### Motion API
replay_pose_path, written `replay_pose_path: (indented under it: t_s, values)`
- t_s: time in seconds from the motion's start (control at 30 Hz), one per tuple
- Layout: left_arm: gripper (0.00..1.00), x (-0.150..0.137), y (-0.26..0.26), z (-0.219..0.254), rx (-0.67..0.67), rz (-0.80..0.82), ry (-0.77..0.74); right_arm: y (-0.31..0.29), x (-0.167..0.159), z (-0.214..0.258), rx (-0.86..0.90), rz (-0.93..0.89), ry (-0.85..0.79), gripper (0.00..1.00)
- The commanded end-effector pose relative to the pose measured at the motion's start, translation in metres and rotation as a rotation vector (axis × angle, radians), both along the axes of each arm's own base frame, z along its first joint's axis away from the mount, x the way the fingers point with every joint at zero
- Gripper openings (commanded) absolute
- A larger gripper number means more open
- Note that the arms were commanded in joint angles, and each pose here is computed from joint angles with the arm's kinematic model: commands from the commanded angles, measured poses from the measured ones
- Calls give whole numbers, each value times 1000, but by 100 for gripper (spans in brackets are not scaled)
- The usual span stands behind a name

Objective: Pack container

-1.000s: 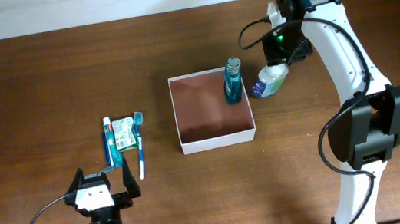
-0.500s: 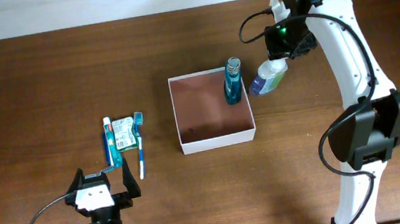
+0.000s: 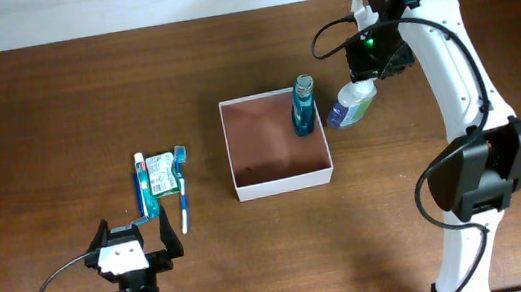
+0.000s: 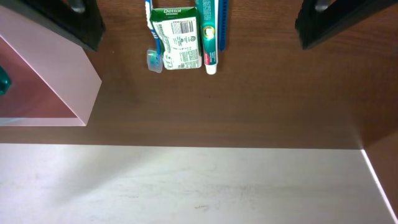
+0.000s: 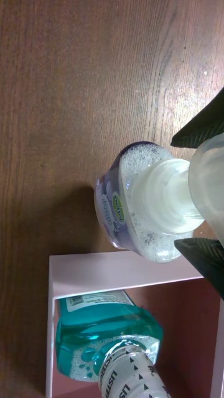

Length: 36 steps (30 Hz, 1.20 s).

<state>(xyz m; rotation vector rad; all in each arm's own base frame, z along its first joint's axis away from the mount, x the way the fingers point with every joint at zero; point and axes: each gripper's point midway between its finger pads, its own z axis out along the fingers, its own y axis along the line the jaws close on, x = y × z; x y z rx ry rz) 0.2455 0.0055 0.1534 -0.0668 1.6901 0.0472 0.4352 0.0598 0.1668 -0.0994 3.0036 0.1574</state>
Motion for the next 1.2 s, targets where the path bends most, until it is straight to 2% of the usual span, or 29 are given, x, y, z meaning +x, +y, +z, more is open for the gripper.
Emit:
replay_pose_path:
  t_s: [0.0, 0.6, 1.17]
  values:
    - [100, 0, 2, -3, -2, 10, 5, -1, 7, 13, -2, 12, -50, 38]
    - [99, 0, 2, -3, -2, 10, 5, -27, 27, 12, -174, 101, -128, 39]
    - [100, 0, 2, -3, -2, 10, 5, -32, 26, -17, -174, 92, -88, 39]
